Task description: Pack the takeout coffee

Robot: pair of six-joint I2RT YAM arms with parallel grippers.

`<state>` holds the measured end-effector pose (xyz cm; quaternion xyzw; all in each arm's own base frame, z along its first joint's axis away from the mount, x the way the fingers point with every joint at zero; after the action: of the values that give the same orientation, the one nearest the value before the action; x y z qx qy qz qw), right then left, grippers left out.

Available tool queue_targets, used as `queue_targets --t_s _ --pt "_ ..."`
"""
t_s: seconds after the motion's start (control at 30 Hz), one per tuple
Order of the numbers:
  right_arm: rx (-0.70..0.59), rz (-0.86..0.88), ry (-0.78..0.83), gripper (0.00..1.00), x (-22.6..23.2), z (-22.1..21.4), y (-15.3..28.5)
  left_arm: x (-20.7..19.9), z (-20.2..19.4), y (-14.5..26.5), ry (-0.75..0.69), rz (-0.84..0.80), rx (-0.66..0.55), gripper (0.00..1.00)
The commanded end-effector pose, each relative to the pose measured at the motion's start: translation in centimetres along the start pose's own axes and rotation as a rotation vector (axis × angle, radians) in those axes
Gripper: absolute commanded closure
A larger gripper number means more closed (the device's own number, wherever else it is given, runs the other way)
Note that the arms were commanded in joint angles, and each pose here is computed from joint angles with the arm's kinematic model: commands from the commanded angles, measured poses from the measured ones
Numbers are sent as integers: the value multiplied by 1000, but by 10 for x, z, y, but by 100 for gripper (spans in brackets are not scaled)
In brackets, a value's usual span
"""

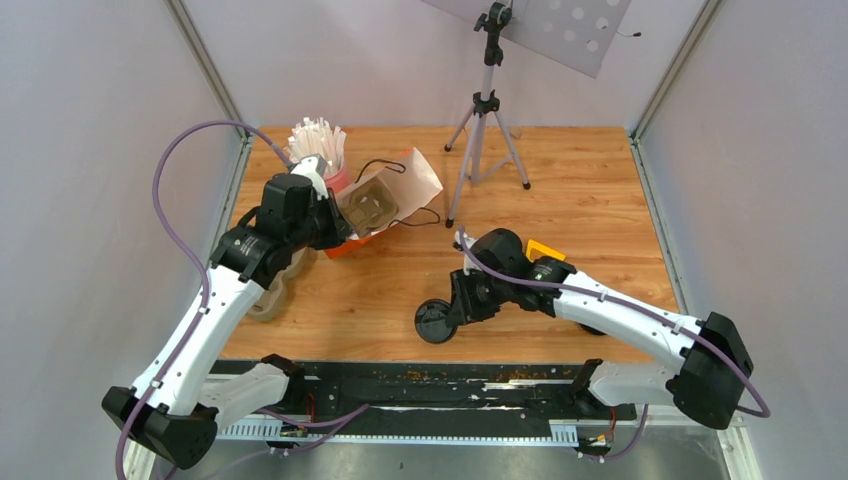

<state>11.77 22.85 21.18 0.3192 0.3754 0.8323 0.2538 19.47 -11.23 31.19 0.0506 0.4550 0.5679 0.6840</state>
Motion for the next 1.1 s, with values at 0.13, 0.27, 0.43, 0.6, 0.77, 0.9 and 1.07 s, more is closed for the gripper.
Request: queue_targets --t_s 0.13,0.27,0.43,0.6,0.77,0.9,1.07 --pt "-28 249 -360 78 -33 -20 -11 -11 15 9 -33 -22 -46 100" --pt "11 222 -449 79 -44 -30 -14 -10 14 9 -33 -20 -43 100" --pt "2 168 -470 63 -50 -22 -7 -10 11 9 -25 -26 -21 100" --pt "-20 91 -440 40 -53 -4 14 -11 6 11 -9 -50 6 100" --pt "-117 8 -234 36 -49 28 50 -15 4 13 5 -77 42 100" --pt "-171 -10 58 25 -49 42 53 -18 5 16 33 -98 38 100" --pt "-181 -110 208 18 -55 52 52 -21 5 17 72 -115 31 100"
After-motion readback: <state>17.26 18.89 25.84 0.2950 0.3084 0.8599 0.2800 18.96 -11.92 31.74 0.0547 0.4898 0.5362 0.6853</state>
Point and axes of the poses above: each gripper's point midway between its finger pads, its own y axis back along the fingers, its own x axis along the line the jaws close on, z = x × y, the point moved 9 cm from there along y, back along the fingers, and after that the axes turned 14 degrees about y, right-handed, at the moved point
